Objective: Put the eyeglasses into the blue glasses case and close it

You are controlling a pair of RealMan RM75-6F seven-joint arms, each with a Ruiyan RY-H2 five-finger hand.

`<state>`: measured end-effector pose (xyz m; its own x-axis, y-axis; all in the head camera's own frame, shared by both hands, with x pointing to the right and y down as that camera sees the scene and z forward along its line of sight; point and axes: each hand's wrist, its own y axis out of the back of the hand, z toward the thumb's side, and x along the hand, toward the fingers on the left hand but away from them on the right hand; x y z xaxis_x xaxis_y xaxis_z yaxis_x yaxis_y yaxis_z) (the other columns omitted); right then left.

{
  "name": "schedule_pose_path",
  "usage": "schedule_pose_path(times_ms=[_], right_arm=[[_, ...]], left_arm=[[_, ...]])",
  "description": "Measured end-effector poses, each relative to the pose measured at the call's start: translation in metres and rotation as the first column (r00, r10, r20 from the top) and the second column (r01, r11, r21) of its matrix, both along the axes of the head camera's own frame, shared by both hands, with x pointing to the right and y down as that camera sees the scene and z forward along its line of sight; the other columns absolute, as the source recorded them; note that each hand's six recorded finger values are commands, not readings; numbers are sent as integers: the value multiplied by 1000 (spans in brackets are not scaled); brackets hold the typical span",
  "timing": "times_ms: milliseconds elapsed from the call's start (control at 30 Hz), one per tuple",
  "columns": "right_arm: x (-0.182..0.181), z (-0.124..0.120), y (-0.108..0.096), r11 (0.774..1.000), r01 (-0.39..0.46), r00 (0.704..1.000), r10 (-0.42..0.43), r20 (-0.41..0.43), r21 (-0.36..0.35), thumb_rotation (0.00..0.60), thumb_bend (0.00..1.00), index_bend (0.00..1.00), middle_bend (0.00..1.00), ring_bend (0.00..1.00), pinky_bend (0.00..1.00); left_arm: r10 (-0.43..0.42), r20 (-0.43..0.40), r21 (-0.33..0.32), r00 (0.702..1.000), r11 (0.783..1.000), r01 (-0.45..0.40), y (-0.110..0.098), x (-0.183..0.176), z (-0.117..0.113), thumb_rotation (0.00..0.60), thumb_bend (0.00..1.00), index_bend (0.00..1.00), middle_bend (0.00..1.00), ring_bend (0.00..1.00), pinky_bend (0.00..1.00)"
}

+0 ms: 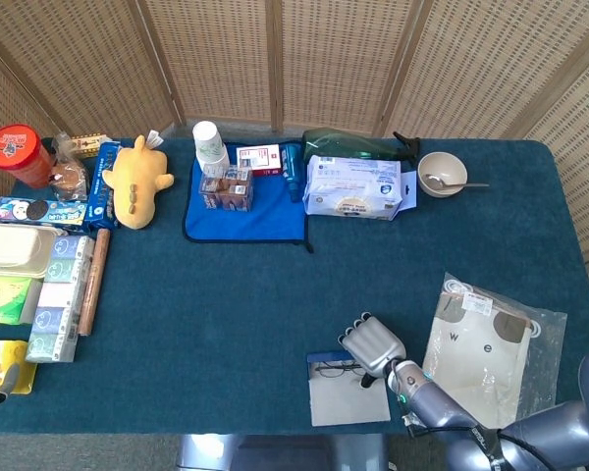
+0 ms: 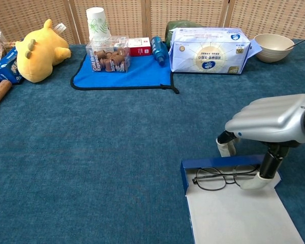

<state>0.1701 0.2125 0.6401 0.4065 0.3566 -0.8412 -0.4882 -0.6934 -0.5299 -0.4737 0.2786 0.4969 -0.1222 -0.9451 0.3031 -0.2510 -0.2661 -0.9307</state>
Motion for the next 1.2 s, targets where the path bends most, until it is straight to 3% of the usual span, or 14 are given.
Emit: schedule_pose_path(times_ms=[467,867,1200], right_arm=[[3,-8,15,999,10,999,-10,30,-32,293,236,334,343,281,225],[-16,-10,16,999,33,995,-30,92,-30,293,236,333,344,281,225],[-16,-11,26,998,43,995,-39,87,-51,295,236,333,344,282,226]], left_arm=[[-1,-1,1,1000,1000,1,1,2,-1,600,295,181,94,0,0],[-16,6,2,1000,1000,16,6,-3,-4,600,295,181,94,0,0],[-18,4,-2,1000,1000,18,8,-5,-2,600,295,181,94,0,0]])
